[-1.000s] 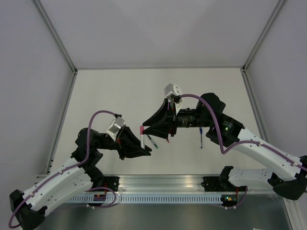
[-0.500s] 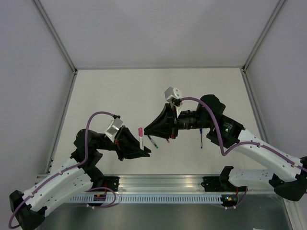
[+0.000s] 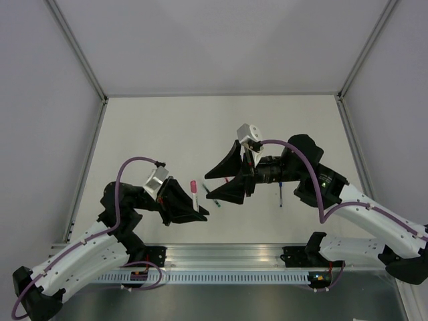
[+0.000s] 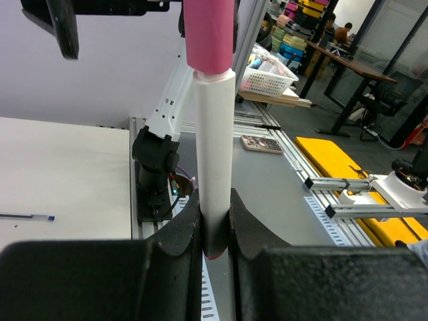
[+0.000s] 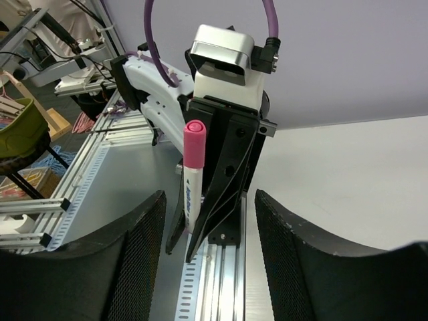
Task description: Insert the pens into the pen caps
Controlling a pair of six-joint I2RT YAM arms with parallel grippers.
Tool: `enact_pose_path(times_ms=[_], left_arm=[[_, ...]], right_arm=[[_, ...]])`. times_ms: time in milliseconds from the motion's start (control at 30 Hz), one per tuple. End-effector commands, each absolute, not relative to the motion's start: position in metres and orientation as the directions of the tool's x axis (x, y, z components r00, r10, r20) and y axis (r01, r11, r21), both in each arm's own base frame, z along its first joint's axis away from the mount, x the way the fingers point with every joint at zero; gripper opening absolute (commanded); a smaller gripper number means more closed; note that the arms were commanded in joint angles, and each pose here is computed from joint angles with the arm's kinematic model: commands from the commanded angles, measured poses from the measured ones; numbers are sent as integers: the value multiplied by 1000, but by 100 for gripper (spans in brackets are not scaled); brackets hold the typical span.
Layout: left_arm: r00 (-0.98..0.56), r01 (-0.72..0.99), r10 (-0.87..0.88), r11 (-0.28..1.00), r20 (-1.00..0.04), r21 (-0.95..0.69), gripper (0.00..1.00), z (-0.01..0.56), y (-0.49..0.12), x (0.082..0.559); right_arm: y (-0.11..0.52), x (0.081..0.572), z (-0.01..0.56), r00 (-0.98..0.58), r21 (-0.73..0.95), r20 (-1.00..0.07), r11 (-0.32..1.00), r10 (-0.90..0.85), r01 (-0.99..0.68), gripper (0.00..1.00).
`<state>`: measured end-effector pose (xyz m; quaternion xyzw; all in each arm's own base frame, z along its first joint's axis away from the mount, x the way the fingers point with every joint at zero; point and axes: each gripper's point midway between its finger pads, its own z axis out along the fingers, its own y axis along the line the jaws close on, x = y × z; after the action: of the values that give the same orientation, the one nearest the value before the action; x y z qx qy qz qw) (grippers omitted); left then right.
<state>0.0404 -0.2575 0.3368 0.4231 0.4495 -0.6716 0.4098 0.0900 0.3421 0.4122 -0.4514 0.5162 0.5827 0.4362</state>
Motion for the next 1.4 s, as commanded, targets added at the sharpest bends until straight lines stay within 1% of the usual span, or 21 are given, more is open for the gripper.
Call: enact_pose_path(times_ms=[0, 33, 100, 267, 400, 433, 600, 900, 1000, 1033, 1300, 1367], left_arm=[[-286, 932, -183, -280, -940, -229, 2, 341, -256, 36], [-285, 933, -185, -279, -940, -228, 2, 342, -256, 37], [-287, 932, -184, -280, -940, -230, 2, 342, -256, 37], [-289, 929, -178, -289, -941, -231, 2, 341, -256, 35], [-287, 929, -177, -290, -942, -229, 2, 341, -256, 35], [-286, 929, -176, -290, -942, -229, 2, 340, -256, 36], [-286, 929, -175, -290, -942, -228, 2, 339, -256, 35], [-285, 930, -174, -288, -943, -228, 2, 339, -256, 36], [-289, 930, -174, -283, -942, -233, 2, 338, -257, 37], [-289, 931, -174, -282, -941, -233, 2, 338, -257, 37], [-291, 931, -174, -279, -941, -237, 2, 338, -257, 38], [-294, 930, -171, -278, -940, -240, 2, 337, -258, 38]], right_arm=[[340, 86, 442, -185, 173, -977, -111, 103, -979, 66], [342, 88, 443, -190, 179, -976, -109, 102, -978, 68], [348, 91, 445, -199, 187, -975, -112, 99, -976, 70], [361, 96, 451, -191, 176, -976, -134, 102, -975, 77], [370, 96, 462, -194, 175, -976, -171, 102, -970, 78], [371, 97, 471, -186, 163, -974, -175, 128, -971, 78], [381, 99, 468, -207, 182, -972, -202, 110, -962, 77], [382, 93, 462, -226, 192, -968, -250, 111, -949, 72], [382, 92, 462, -228, 192, -966, -256, 118, -947, 66], [382, 91, 462, -229, 192, -966, -263, 121, -946, 63], [381, 87, 459, -244, 200, -962, -293, 120, -935, 56], [381, 85, 459, -249, 204, -961, -302, 120, -931, 56]])
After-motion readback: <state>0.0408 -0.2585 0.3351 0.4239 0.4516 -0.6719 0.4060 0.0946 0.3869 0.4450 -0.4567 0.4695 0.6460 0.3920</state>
